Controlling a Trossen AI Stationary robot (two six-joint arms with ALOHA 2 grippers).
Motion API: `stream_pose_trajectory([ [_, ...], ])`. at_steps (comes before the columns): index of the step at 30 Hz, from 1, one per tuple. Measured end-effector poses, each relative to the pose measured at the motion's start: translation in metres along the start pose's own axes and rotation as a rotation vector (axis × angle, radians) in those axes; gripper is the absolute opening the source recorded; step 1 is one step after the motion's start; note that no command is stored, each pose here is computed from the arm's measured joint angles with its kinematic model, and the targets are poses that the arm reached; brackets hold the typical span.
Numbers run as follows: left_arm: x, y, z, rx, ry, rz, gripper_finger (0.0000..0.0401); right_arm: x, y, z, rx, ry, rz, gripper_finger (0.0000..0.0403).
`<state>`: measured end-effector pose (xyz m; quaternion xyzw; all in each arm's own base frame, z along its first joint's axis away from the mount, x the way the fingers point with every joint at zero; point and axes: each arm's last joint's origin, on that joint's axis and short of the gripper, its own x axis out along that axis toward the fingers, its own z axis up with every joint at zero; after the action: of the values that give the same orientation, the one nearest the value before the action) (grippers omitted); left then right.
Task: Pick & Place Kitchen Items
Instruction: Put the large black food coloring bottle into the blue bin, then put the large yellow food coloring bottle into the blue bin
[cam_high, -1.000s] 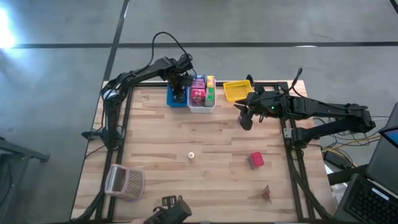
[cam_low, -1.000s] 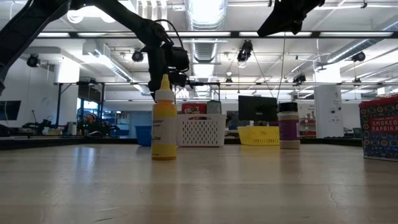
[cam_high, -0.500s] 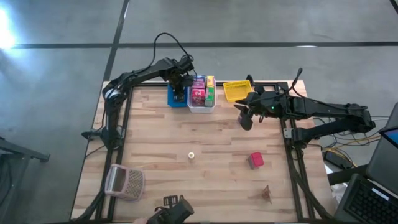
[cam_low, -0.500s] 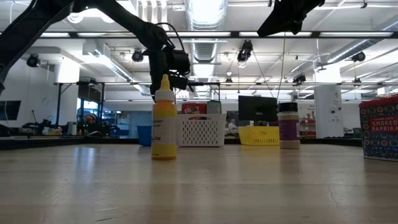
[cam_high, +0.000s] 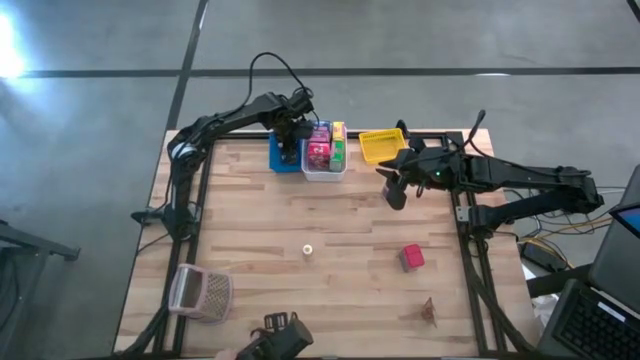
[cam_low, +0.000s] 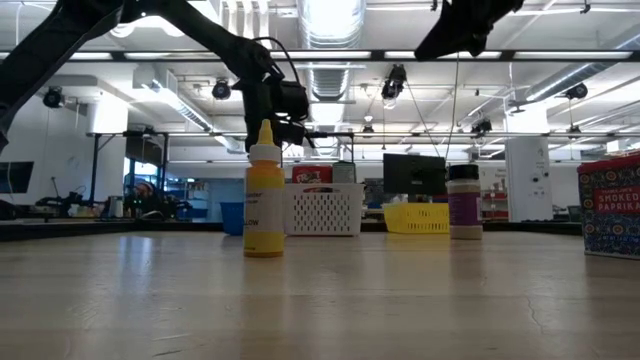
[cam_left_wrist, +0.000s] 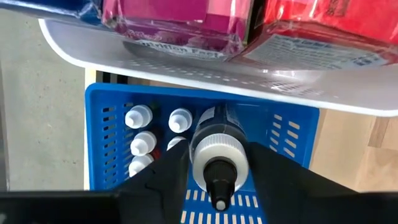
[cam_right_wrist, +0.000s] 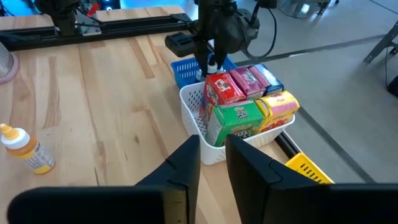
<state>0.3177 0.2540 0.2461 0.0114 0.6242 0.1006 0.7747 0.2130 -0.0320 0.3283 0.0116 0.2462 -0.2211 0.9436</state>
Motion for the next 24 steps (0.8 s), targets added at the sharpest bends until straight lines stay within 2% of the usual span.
stream_pose_trajectory([
  [11, -0.012, 0.002, 0.004, 0.002, -0.014, 0.011, 0.0223, 0.003, 0.000, -0.006, 0.002, 0.019, -0.002, 0.0052],
  [17, -0.041, 0.004, 0.005, -0.007, 0.027, 0.030, 0.0229, 0.003, 0.000, -0.006, 0.006, 0.020, -0.002, 0.0064],
  [24, -0.085, -0.006, -0.004, -0.116, 0.059, 0.010, 0.0228, 0.004, 0.001, -0.008, 0.009, 0.025, 0.000, 0.0087],
])
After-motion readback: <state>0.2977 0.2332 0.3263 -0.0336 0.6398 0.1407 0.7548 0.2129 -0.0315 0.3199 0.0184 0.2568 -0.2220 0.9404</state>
